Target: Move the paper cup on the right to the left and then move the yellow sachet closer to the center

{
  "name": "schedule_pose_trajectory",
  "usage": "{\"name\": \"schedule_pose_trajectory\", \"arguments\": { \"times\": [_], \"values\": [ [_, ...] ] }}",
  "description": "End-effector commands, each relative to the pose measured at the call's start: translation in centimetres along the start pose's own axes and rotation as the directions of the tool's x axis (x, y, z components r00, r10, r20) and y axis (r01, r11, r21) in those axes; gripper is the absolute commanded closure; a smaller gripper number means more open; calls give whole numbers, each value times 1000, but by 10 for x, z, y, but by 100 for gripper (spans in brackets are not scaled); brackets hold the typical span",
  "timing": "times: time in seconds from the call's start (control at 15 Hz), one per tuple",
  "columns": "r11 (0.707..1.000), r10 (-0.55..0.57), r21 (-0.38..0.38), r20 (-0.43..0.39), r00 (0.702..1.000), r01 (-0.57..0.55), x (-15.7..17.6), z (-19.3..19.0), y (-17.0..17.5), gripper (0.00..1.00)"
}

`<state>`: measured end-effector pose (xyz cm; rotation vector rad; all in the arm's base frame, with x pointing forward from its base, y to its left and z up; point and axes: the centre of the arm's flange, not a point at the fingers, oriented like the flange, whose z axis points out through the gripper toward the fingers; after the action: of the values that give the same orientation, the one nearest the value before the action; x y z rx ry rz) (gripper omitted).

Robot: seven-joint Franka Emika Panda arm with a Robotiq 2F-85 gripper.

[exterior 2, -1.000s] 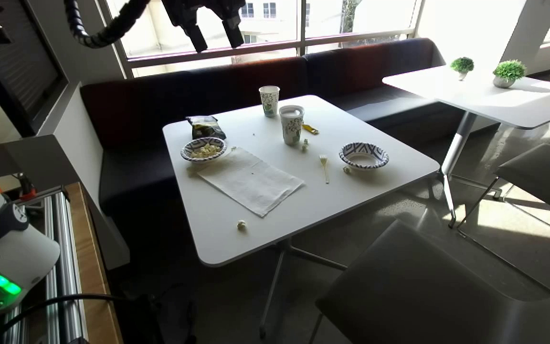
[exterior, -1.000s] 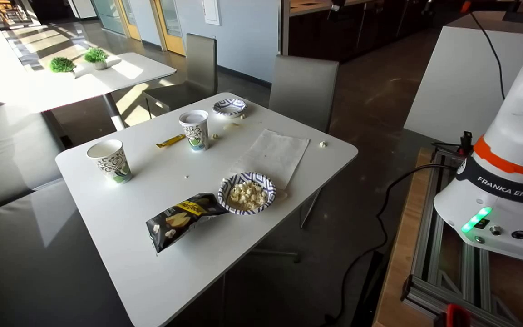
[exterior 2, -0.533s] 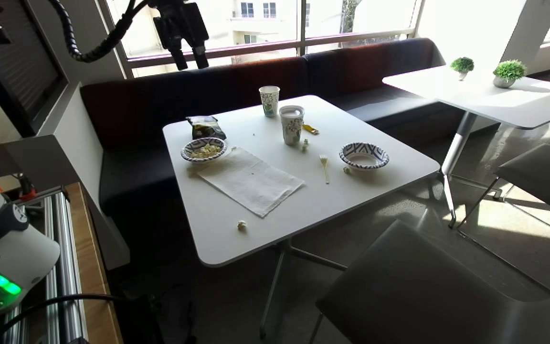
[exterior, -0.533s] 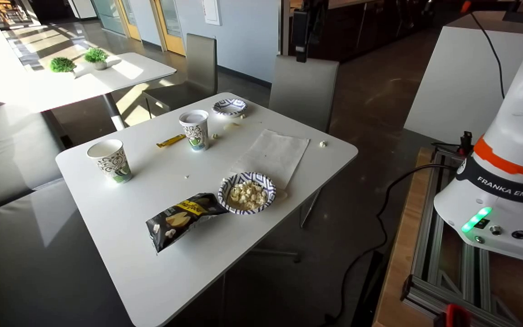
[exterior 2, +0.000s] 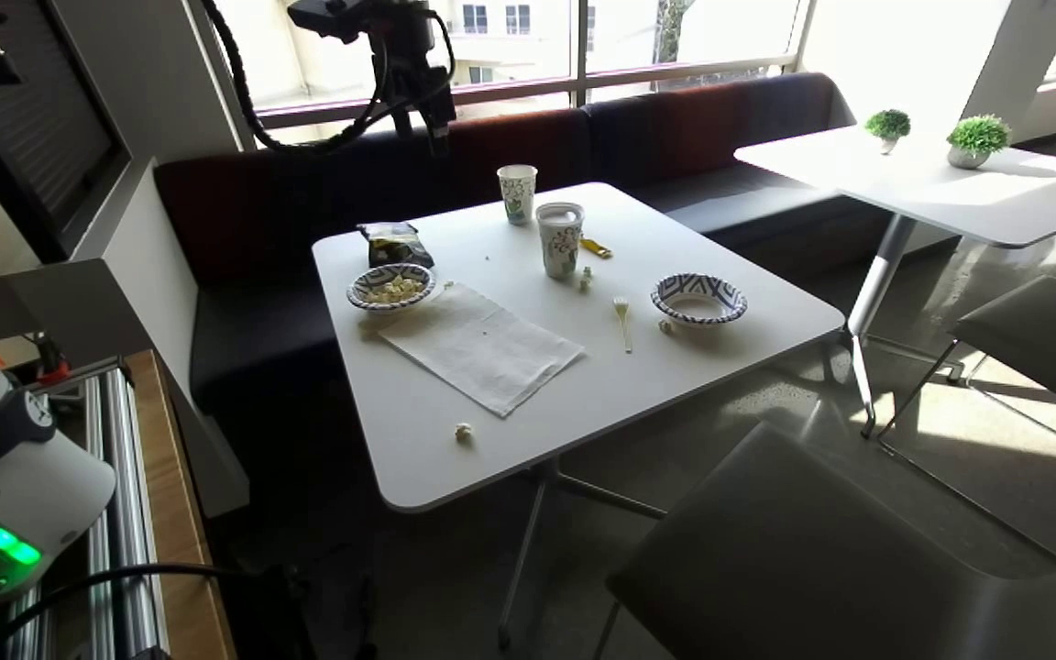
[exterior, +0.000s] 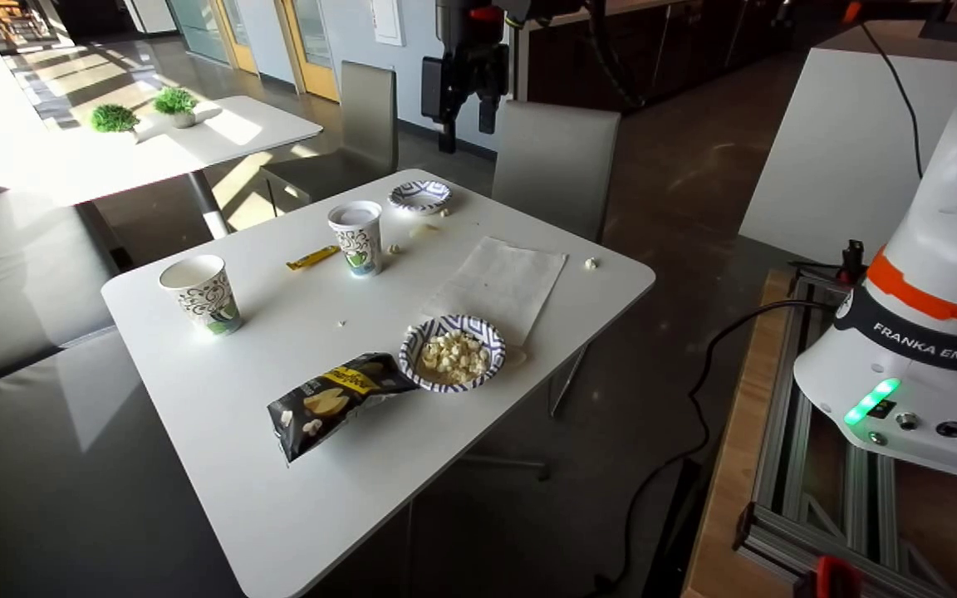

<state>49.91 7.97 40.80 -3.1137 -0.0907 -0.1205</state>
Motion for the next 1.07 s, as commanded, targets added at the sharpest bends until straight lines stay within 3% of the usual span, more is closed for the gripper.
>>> {"name": "schedule_pose_trajectory", "arguments": {
  "times": [0.0,0.33,0.4,0.53,0.8,1.0],
  "values": [
    [1000,0,0,-1,1000,0,0,-1,0,0],
    [1000,0,-1,-18,1000,0,-3,-10,0,0],
    [997,53,54,36,998,-55,4,-10,-1,0],
    [983,156,90,57,986,-161,25,0,2,0],
    [929,341,126,72,937,-347,64,28,1,0],
    [870,461,169,51,886,-463,94,55,-1,0]
  ]
}}
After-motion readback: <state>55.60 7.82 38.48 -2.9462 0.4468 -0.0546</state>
